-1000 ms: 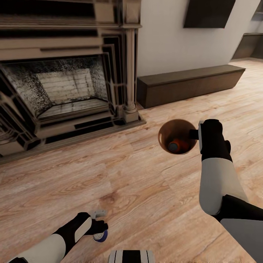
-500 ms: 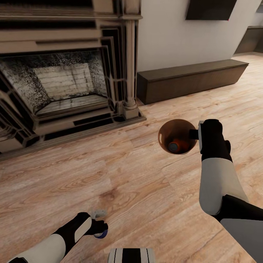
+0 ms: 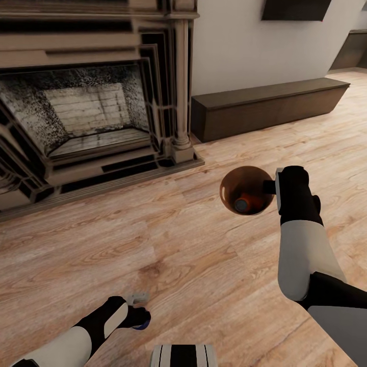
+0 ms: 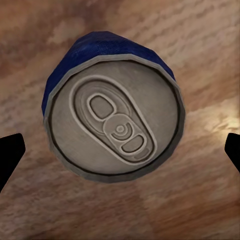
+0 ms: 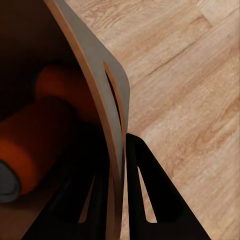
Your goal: Put the three can of soda from the living room inside the tash can in the kitchen.
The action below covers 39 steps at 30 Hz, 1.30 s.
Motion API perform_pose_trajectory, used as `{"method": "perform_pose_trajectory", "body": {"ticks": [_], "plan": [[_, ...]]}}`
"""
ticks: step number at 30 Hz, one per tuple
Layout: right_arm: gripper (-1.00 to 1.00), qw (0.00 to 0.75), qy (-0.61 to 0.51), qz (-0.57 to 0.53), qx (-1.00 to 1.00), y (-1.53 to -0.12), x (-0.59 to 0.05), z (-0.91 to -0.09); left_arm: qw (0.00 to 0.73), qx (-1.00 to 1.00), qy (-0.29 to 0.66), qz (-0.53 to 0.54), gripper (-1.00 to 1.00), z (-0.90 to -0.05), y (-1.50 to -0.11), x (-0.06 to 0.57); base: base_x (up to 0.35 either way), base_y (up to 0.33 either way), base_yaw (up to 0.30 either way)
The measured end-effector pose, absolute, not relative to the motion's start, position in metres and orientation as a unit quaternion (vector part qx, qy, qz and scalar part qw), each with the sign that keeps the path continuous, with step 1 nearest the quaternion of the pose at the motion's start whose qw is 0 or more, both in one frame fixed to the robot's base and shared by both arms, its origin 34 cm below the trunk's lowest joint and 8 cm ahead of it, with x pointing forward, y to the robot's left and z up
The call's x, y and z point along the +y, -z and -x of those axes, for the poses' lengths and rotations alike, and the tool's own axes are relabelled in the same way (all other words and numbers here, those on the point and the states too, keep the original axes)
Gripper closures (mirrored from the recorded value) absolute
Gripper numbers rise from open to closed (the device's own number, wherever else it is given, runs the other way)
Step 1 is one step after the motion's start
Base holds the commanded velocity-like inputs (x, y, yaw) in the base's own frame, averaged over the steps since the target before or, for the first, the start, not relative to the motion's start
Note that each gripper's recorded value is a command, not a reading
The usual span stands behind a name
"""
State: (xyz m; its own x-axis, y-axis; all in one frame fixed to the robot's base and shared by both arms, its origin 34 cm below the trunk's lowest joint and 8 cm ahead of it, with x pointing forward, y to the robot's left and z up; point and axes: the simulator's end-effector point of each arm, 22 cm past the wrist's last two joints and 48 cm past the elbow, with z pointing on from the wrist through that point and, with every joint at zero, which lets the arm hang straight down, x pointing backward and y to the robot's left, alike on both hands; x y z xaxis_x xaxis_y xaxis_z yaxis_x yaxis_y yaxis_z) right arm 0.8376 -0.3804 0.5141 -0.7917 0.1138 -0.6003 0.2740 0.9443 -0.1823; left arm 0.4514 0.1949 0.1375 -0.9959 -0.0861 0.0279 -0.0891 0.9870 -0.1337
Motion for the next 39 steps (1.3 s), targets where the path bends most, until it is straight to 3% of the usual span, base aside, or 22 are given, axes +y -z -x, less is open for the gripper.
{"method": "perform_pose_trajectory", "body": {"ticks": [39], "plan": [[1.0, 0.305, 0.132, -0.103, 0.938, -0.513, -0.381, -0.837, -0.02, -0.997, -0.061, -0.049, -1.0, -0.465, -0.137, 0.199, 0.0, 0.0, 0.0]]}}
